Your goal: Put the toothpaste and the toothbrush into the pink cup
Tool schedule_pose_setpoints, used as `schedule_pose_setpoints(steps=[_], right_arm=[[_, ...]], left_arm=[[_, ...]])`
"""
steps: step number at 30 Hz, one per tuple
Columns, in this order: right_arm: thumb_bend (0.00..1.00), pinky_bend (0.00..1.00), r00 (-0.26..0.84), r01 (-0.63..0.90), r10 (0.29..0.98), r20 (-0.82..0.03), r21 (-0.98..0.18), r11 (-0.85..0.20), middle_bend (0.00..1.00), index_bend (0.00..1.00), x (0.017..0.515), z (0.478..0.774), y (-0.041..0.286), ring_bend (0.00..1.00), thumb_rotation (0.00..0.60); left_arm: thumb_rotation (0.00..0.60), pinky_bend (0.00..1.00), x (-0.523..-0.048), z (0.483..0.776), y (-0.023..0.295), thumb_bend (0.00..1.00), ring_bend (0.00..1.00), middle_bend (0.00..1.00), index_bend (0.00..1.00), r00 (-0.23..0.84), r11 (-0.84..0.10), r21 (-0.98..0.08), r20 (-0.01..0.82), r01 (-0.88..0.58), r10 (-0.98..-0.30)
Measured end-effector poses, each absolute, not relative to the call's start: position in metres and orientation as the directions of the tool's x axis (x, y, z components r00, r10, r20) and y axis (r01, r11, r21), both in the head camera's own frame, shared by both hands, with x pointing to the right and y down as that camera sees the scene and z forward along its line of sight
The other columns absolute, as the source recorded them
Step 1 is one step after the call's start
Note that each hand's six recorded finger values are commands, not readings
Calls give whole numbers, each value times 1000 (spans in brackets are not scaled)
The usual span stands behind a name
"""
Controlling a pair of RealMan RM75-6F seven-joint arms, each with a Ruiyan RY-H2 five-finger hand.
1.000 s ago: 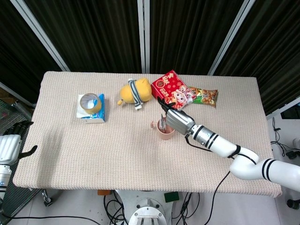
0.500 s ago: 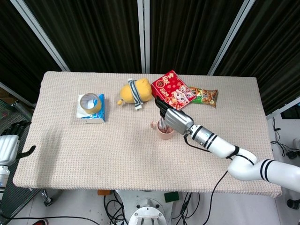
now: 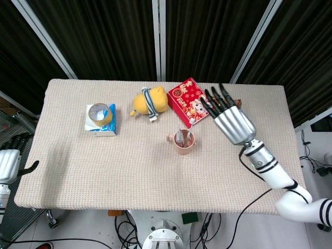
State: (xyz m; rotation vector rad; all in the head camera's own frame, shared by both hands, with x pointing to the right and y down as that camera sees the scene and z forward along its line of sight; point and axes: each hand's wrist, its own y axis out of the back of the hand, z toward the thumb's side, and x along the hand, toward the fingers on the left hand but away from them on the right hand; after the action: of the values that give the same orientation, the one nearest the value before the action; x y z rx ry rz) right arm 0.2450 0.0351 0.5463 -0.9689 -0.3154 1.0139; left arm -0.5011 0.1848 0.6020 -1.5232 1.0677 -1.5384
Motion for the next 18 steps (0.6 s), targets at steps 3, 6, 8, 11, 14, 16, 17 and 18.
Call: schedule_pose_setpoints(steps=[3, 6, 8, 11, 14, 16, 17, 18], right_arm=[[495, 0, 402, -496, 885, -233, -868, -3, 0, 0, 292, 548, 52, 0, 600], [477, 0, 286, -381, 911, -296, -908, -175, 0, 0, 336, 555, 78, 0, 600], [477, 0, 208, -287, 913, -350, -914, -285, 0, 0, 366, 562, 101, 0, 600], [477, 0, 91, -177, 900, -427, -896, -407, 0, 0, 412, 572, 146, 0, 600], [477, 0, 11, -152, 889, -458, -879, -452, 0, 0, 449, 576, 184, 0, 600], [477, 0, -5, -157, 887, -462, -875, -457, 0, 0, 461, 576, 197, 0, 600], [477, 0, -10, -156, 887, -462, -875, -458, 0, 0, 466, 577, 203, 0, 600], [478, 0, -13, -152, 888, -460, -877, -456, 0, 0, 468, 577, 206, 0, 600]], left_arm=[[600, 255, -496, 598, 185, 202, 121, 130, 169, -42, -396, -917, 398, -51, -916], [600, 254, -489, 592, 185, 202, 121, 130, 168, -30, -380, -924, 381, -36, -924], [600, 254, -485, 589, 185, 202, 121, 130, 168, -25, -368, -930, 368, -21, -929], [600, 254, -479, 583, 189, 202, 121, 130, 167, -18, -351, -937, 350, 0, -936], [600, 253, -474, 581, 193, 201, 121, 130, 166, -11, -350, -937, 350, 16, -937], [600, 253, -472, 580, 195, 202, 121, 130, 165, -8, -355, -934, 355, 23, -935], [600, 253, -471, 580, 195, 202, 121, 130, 165, -7, -357, -934, 357, 24, -934], [600, 253, -470, 580, 196, 202, 121, 130, 165, -7, -359, -933, 359, 24, -933]])
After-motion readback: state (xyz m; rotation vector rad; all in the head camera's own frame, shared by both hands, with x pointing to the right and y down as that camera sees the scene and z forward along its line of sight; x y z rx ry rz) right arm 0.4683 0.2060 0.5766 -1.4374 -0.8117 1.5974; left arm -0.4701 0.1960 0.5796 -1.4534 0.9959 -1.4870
